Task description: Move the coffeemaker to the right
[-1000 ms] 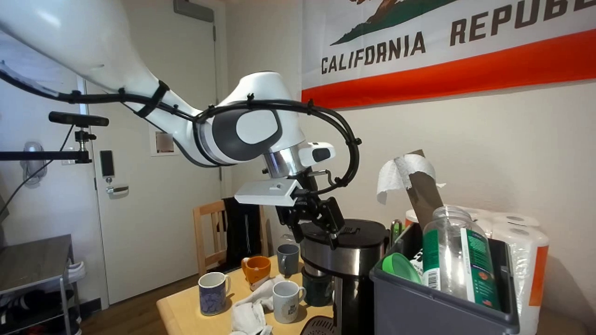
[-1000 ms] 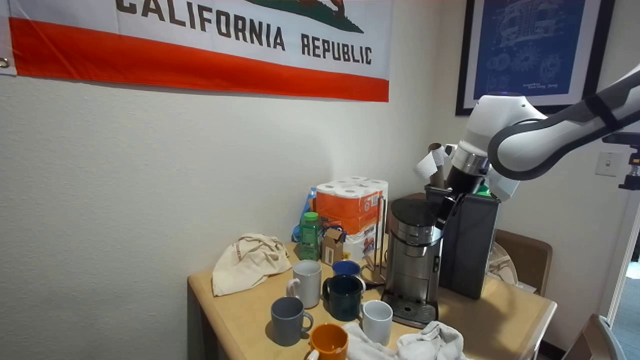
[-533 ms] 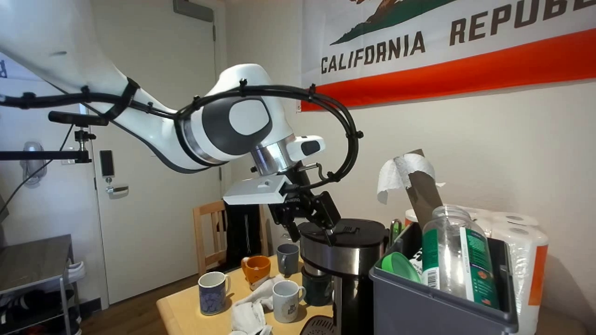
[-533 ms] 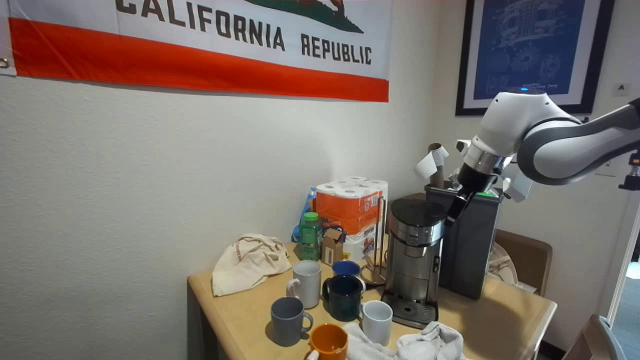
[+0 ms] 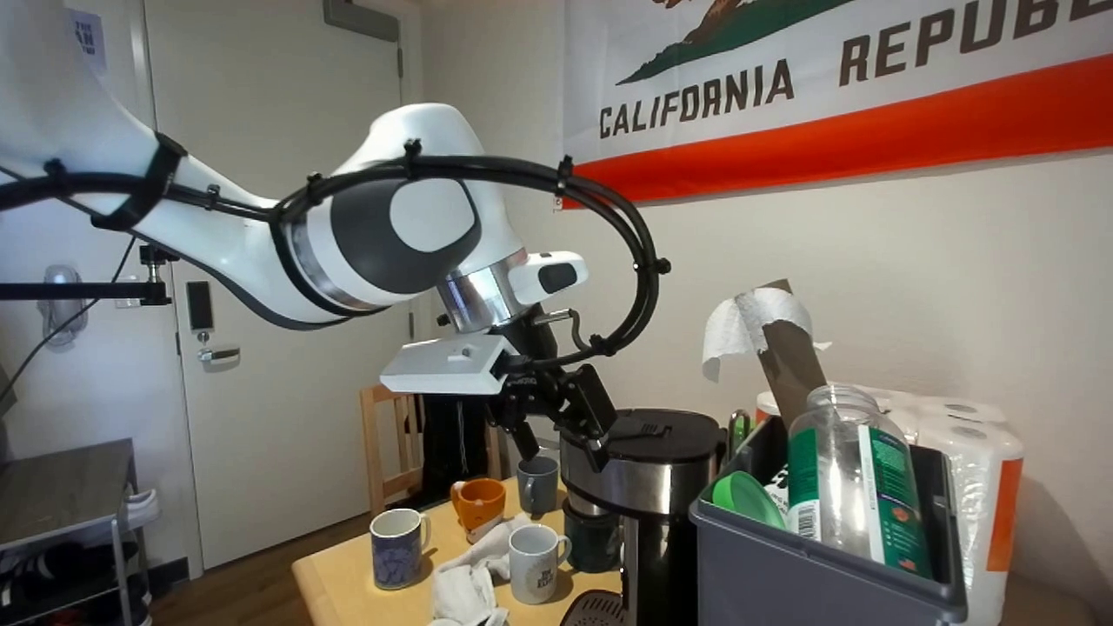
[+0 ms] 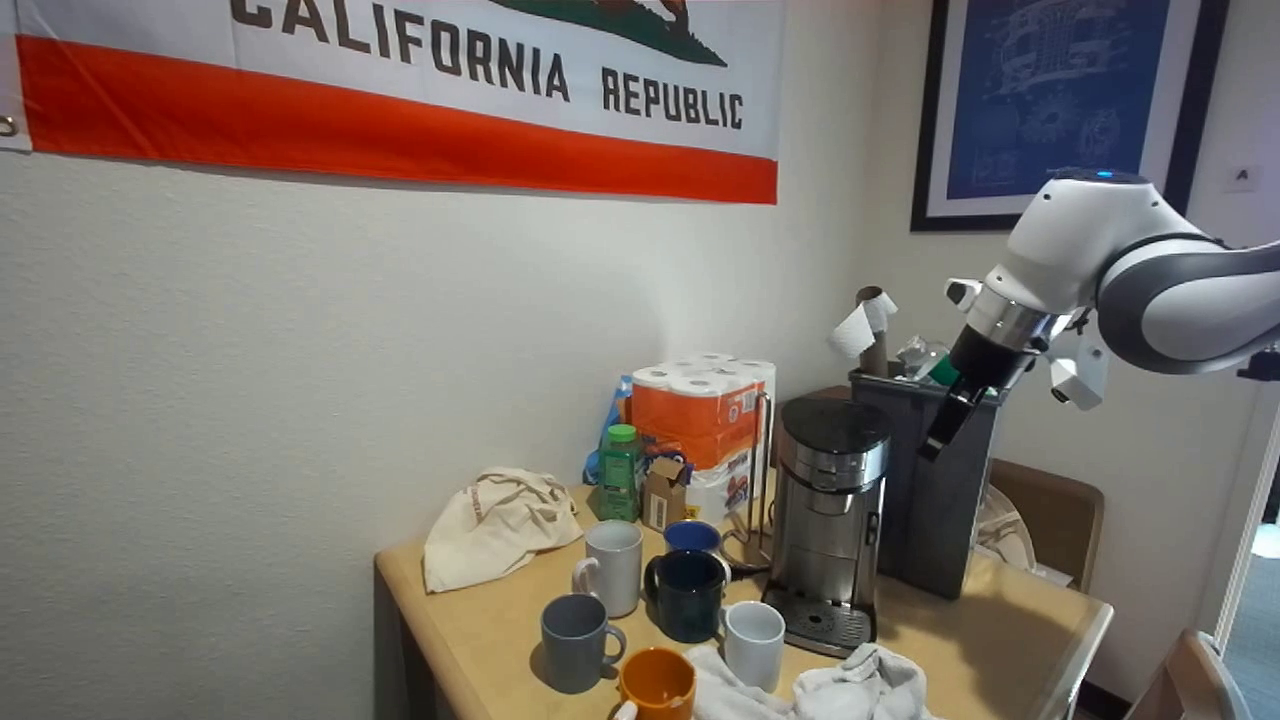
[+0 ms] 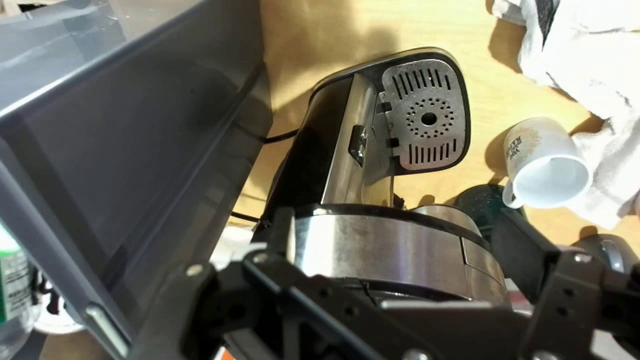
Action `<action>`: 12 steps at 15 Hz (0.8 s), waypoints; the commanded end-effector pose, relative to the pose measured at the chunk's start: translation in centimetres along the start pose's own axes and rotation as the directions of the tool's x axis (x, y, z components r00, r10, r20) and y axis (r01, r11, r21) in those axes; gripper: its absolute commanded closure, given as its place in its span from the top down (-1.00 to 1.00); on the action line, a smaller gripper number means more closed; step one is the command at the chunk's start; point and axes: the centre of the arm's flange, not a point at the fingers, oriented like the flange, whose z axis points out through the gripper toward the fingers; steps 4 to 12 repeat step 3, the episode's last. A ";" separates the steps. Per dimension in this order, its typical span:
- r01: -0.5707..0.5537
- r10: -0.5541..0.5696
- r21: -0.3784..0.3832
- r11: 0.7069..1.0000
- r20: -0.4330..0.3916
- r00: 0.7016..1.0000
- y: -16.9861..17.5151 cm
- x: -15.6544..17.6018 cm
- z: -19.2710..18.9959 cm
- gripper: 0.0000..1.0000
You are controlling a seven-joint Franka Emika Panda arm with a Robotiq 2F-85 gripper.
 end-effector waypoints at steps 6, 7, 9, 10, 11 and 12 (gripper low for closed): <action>-0.003 0.003 0.015 1.000 0.003 1.000 -1.3 -1.8 -0.6 1.00; -0.003 0.003 0.015 1.000 0.003 1.000 -1.3 -1.8 -0.6 1.00; -0.003 0.003 0.015 1.000 0.003 1.000 -1.3 -1.8 -0.6 1.00; -0.003 0.003 0.015 1.000 0.003 1.000 -1.3 -1.8 -0.6 1.00; -0.003 0.003 0.015 1.000 0.003 1.000 -1.3 -1.8 -0.6 1.00; -0.003 0.003 0.015 1.000 0.003 1.000 -1.3 -1.8 -0.6 1.00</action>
